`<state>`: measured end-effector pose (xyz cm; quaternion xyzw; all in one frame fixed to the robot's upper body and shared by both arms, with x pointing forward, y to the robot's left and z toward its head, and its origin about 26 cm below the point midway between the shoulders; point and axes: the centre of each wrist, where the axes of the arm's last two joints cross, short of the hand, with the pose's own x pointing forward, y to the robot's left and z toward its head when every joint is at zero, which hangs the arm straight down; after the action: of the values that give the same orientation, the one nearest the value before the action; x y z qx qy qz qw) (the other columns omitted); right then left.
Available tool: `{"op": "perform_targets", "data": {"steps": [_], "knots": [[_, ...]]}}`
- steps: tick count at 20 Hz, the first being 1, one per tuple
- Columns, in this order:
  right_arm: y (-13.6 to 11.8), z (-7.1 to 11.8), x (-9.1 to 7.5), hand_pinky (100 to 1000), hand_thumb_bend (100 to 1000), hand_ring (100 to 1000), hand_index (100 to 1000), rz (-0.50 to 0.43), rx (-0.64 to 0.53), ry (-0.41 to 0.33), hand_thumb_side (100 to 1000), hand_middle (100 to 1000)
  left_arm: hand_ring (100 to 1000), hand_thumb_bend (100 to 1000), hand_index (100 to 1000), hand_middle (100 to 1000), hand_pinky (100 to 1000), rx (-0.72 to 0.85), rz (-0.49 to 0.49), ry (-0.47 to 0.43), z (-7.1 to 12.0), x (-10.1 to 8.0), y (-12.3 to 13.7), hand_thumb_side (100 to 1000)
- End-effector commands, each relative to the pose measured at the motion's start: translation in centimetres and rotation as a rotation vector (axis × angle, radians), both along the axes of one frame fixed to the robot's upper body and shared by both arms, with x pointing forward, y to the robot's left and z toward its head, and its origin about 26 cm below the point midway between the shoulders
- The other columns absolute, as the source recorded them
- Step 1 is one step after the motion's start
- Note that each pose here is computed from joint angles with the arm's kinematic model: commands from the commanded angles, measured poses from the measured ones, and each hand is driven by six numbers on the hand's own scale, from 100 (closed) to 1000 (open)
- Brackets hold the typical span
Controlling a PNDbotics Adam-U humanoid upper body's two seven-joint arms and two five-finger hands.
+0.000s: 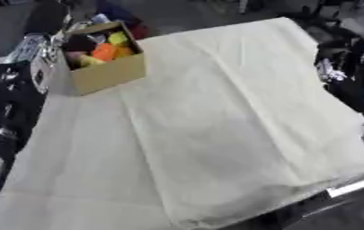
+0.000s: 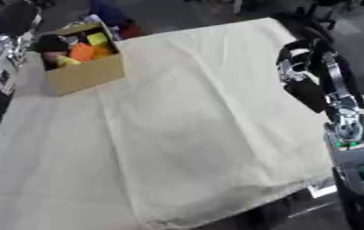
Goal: Pick up objects on the table and place them in the box.
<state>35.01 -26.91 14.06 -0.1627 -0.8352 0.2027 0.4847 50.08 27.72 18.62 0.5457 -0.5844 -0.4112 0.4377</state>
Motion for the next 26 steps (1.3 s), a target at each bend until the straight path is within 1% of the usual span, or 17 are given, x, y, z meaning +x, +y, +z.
{"op": "perform_targets", "data": {"steps": [1,4,7,8,9,11,12,13,15,17,19,22,26], "knots": [[-0.4,0.7,0.0,598,100,612,924,0.004,0.001,-0.021,480,685,719,396,853,702,743,-0.054,-0.021,-0.087,2.8,-0.4,1.5,581],[-0.7,0.6,-0.1,599,100,613,925,-0.003,0.003,-0.020,479,686,694,294,820,661,720,-0.179,-0.118,-0.161,4.6,-1.6,2.4,538],[-0.9,0.6,-0.1,599,100,614,927,-0.007,0.002,-0.021,481,687,699,242,807,653,723,-0.317,-0.259,-0.248,6.8,-4.1,3.7,509],[-0.9,0.6,-0.2,599,100,614,928,-0.007,0.001,-0.021,483,688,700,177,804,651,723,-0.360,-0.308,-0.280,7.3,-5.3,4.2,602],[-0.8,0.6,-0.2,598,100,613,928,-0.003,0.002,-0.024,485,688,699,233,801,649,721,-0.403,-0.348,-0.306,7.6,-6.6,4.5,500],[-0.6,0.7,-0.3,596,100,612,928,0.009,0.009,-0.030,494,687,696,212,797,645,716,-0.489,-0.400,-0.351,7.5,-9.4,5.3,504],[-0.4,0.7,-0.3,594,100,611,927,0.017,0.015,-0.035,474,686,695,206,796,644,715,-0.532,-0.420,-0.366,7.2,-10.7,5.4,511],[-0.3,0.7,-0.3,592,100,611,927,0.024,0.022,-0.038,503,685,691,192,793,639,710,-0.574,-0.435,-0.379,6.8,-11.9,5.5,523],[0.1,0.6,-0.4,590,100,609,926,0.040,0.037,-0.043,508,683,688,181,789,634,705,-0.664,-0.439,-0.394,5.2,-14.0,5.7,545],[0.4,0.5,-0.5,589,100,609,925,0.051,0.054,-0.044,512,683,684,168,785,629,700,-0.745,-0.417,-0.402,3.4,-15.5,5.8,565],[0.7,0.3,-0.6,586,100,607,922,0.056,0.078,-0.047,519,680,680,153,781,624,696,-0.814,-0.380,-0.401,1.4,-16.8,5.9,596],[0.9,-0.2,-0.7,584,100,608,919,0.063,0.108,-0.043,526,681,677,138,778,621,691,-0.900,-0.328,-0.386,-1.5,-18.3,5.8,640],[1.2,-0.8,-0.7,583,100,612,916,0.067,0.143,-0.038,525,685,669,127,774,613,684,-0.992,-0.262,-0.389,-4.4,-19.7,5.7,678]]}}
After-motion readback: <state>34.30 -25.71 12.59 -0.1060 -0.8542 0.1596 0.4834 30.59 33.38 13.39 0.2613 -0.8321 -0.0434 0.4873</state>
